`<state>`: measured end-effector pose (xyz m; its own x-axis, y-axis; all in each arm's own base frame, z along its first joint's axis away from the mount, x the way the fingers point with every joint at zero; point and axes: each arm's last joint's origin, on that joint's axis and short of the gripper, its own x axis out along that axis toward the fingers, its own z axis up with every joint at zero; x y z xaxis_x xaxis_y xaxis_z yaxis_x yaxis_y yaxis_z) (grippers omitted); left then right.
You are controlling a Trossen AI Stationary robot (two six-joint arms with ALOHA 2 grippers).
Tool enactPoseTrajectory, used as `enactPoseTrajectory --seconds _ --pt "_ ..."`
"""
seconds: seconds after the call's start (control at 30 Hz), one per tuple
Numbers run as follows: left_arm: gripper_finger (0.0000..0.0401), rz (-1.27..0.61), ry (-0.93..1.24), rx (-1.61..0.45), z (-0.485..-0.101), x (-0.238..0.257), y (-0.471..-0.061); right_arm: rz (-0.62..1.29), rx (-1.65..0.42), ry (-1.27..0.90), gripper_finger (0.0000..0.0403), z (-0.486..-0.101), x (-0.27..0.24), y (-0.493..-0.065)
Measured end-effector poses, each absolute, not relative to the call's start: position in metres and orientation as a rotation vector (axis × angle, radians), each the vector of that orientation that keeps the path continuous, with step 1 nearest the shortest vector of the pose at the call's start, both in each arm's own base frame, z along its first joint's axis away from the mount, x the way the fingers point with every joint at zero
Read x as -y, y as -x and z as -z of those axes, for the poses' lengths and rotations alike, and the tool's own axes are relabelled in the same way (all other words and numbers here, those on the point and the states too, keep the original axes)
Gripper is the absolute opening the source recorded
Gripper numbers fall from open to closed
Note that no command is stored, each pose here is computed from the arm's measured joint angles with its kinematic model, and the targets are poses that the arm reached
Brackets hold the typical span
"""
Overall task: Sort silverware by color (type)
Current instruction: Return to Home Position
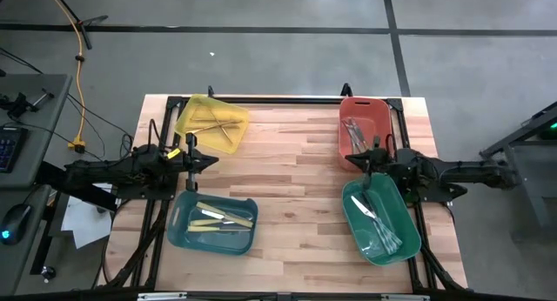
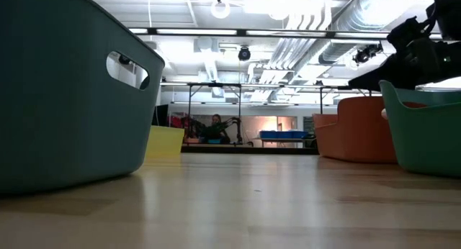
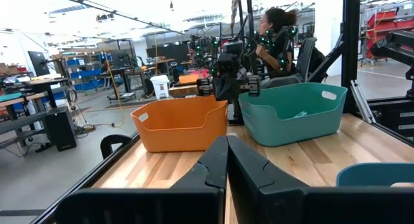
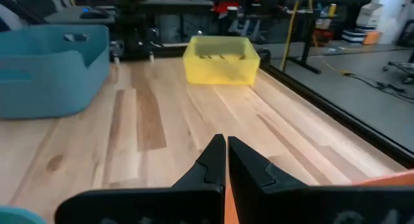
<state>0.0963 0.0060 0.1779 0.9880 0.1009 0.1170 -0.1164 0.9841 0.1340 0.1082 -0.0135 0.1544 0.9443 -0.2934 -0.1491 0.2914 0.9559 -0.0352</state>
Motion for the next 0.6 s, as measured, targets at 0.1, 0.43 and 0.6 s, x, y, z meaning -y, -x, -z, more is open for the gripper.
enactPoseTrajectory --seconds 0.1,0.43,0.6 --pt "0.0000 -0.110 -0.141 0.110 -0.178 -0.006 -0.096 0.277 -0.133 0.000 0.0000 -0.156 0.019 -0.106" --pt "0.0000 -0.110 -0.141 0.110 -0.178 -0.006 -0.096 0.202 -0.109 -0.013 0.0000 -0.158 0.026 -0.102" --pt "0.0000 -0.110 -0.141 0.110 -0.178 -0.006 -0.096 0.162 -0.103 -0.025 0.0000 -0.158 0.022 -0.103"
